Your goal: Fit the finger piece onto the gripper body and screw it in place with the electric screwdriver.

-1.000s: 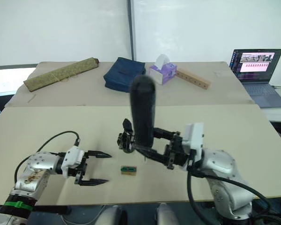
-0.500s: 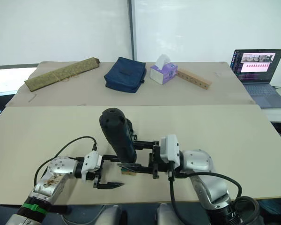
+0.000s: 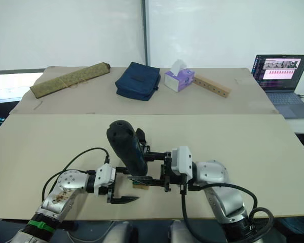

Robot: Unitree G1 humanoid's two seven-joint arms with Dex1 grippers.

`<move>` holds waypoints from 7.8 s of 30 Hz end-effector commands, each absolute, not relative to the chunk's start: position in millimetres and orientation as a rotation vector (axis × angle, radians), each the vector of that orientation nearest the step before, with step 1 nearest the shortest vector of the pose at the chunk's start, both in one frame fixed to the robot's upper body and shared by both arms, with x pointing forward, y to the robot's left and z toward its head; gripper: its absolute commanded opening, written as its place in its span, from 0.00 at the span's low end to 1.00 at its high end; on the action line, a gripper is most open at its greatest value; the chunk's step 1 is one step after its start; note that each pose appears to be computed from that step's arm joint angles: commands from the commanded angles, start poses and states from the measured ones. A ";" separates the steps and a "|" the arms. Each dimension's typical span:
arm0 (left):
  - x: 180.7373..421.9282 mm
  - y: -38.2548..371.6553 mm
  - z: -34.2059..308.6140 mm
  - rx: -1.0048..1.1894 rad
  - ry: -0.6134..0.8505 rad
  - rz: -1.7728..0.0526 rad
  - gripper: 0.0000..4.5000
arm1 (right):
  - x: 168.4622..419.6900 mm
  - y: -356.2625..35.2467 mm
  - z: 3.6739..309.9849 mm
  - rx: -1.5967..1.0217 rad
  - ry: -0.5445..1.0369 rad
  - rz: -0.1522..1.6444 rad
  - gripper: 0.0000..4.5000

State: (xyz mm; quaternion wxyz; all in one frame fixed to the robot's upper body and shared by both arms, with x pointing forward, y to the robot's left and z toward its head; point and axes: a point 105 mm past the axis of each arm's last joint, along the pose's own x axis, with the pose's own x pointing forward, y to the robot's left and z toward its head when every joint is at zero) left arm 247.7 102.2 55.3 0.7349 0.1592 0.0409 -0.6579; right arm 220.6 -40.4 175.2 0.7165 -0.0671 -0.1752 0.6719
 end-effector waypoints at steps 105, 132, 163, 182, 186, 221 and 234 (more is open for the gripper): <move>233.1 92.1 37.9 0.276 0.135 -1.469 1.00 | 219.8 -37.6 179.8 -0.181 -0.424 1.511 0.42; 233.2 92.0 38.7 0.272 0.140 -1.469 1.00 | 219.6 -39.0 180.3 -0.176 -0.426 1.508 0.42; 232.7 95.5 31.7 0.266 0.144 -1.465 1.00 | 222.1 -38.2 176.4 -0.158 -0.419 1.502 0.42; 232.2 109.3 60.0 0.202 0.062 -1.436 1.00 | 217.0 -41.6 191.0 -0.118 -0.460 1.523 0.42; 230.6 116.7 75.9 0.189 0.017 -1.429 1.00 | 215.2 -42.6 197.6 -0.104 -0.480 1.522 0.42; 264.6 181.4 140.0 0.104 -0.047 -1.192 1.00 | 263.8 -67.3 275.0 -0.042 -0.518 1.392 0.42; 282.5 178.2 129.3 0.139 -0.037 -1.247 1.00 | 281.6 -42.9 278.1 -0.012 -0.518 1.419 0.42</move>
